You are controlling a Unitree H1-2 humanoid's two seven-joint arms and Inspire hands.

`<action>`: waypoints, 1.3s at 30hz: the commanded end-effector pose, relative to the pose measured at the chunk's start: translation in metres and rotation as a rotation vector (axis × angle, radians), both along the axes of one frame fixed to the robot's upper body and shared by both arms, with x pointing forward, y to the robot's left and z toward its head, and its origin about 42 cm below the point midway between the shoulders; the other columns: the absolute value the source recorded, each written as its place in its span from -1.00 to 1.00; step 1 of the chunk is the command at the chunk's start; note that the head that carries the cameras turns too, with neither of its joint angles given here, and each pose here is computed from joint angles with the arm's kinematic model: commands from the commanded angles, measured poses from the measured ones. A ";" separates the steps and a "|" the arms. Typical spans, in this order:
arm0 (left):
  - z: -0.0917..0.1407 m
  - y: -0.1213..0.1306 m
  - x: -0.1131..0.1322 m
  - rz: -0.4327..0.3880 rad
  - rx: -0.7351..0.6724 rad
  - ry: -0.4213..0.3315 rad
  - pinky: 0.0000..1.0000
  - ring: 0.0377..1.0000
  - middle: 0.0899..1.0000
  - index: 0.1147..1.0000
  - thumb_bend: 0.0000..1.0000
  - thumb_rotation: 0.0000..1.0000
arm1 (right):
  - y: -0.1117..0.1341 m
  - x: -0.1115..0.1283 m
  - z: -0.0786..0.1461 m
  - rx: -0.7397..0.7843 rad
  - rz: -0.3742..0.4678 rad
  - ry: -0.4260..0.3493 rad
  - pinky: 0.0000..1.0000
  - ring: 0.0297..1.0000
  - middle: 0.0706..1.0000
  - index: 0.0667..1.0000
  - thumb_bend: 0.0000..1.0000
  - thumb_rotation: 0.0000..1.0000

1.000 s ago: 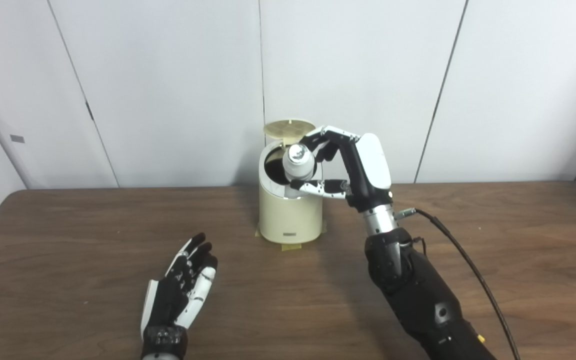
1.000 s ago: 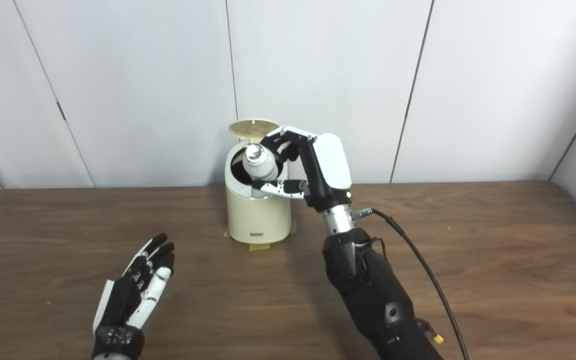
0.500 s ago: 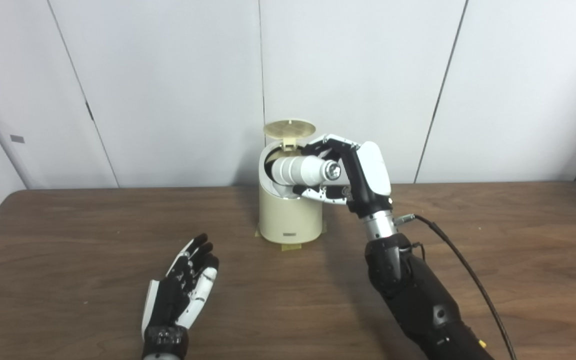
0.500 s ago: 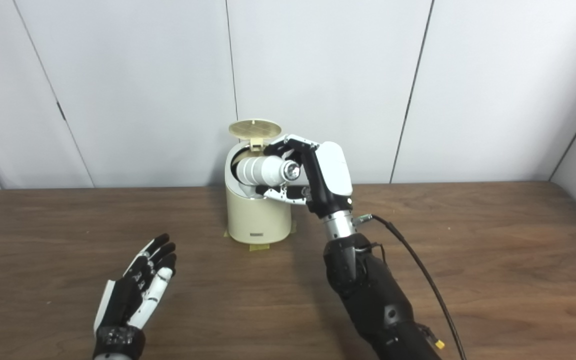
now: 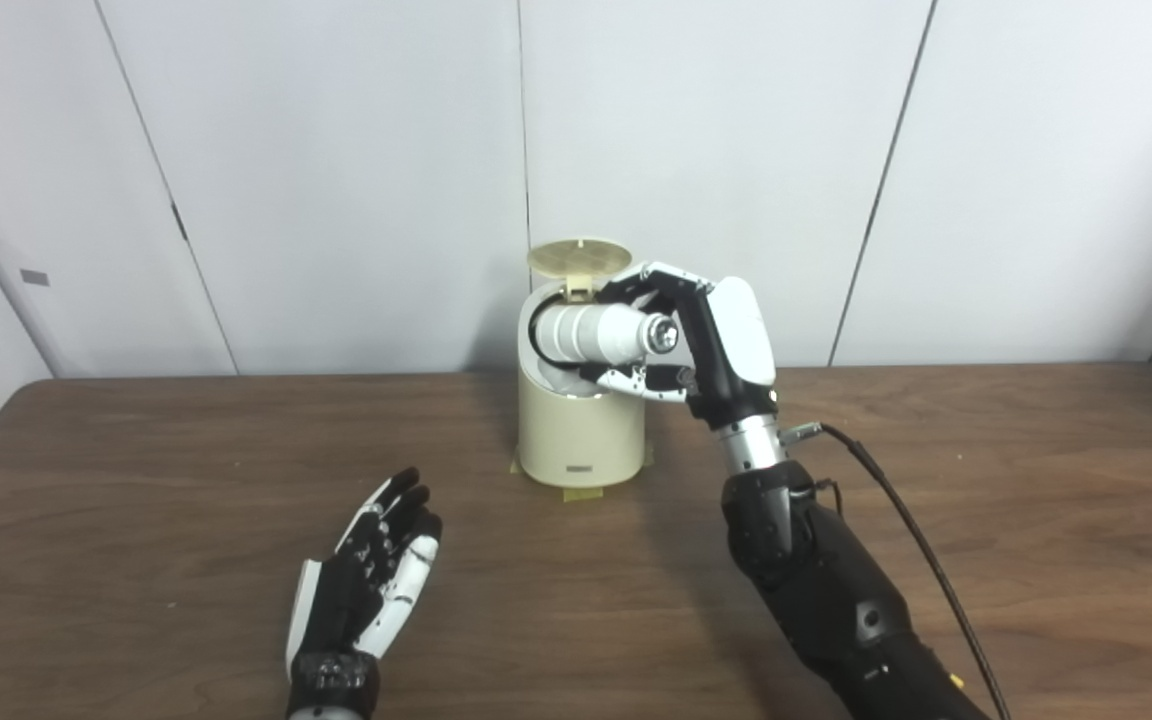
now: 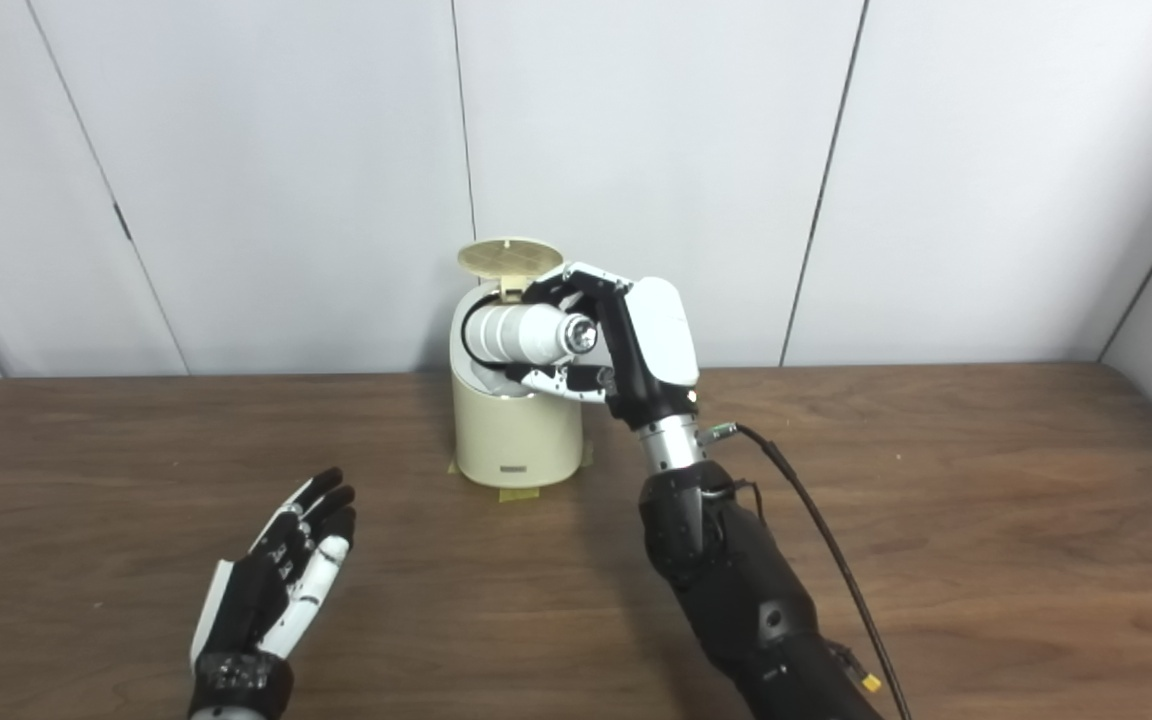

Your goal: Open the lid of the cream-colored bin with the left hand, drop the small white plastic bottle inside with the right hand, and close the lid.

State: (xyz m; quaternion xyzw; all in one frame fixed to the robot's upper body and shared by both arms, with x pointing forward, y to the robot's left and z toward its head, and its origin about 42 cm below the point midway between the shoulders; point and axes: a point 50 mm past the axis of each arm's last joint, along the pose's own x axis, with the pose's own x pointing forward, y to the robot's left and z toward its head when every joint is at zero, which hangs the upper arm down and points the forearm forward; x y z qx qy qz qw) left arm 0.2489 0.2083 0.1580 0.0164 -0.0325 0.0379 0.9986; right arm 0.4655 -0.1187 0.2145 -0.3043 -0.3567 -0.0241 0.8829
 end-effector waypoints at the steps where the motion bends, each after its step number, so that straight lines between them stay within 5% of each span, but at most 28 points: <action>1: -0.001 -0.003 -0.012 0.005 -0.008 -0.023 0.68 0.72 0.72 0.79 0.10 0.09 | 0.009 0.008 0.028 0.030 -0.008 -0.106 -0.33 -0.26 -0.07 -0.03 0.03 -1.00; 25: 0.001 -0.002 -0.011 0.005 -0.007 -0.020 0.69 0.72 0.71 0.78 0.14 0.09 | 0.008 0.009 0.033 0.014 -0.082 -0.138 -0.37 -0.21 -0.07 0.01 -0.01 -1.00; 39: 0.001 -0.002 -0.011 -0.001 -0.020 -0.023 0.69 0.72 0.71 0.77 0.10 0.03 | 0.007 0.009 0.033 0.035 -0.134 -0.060 -0.40 -0.20 -0.05 0.08 -0.02 -1.00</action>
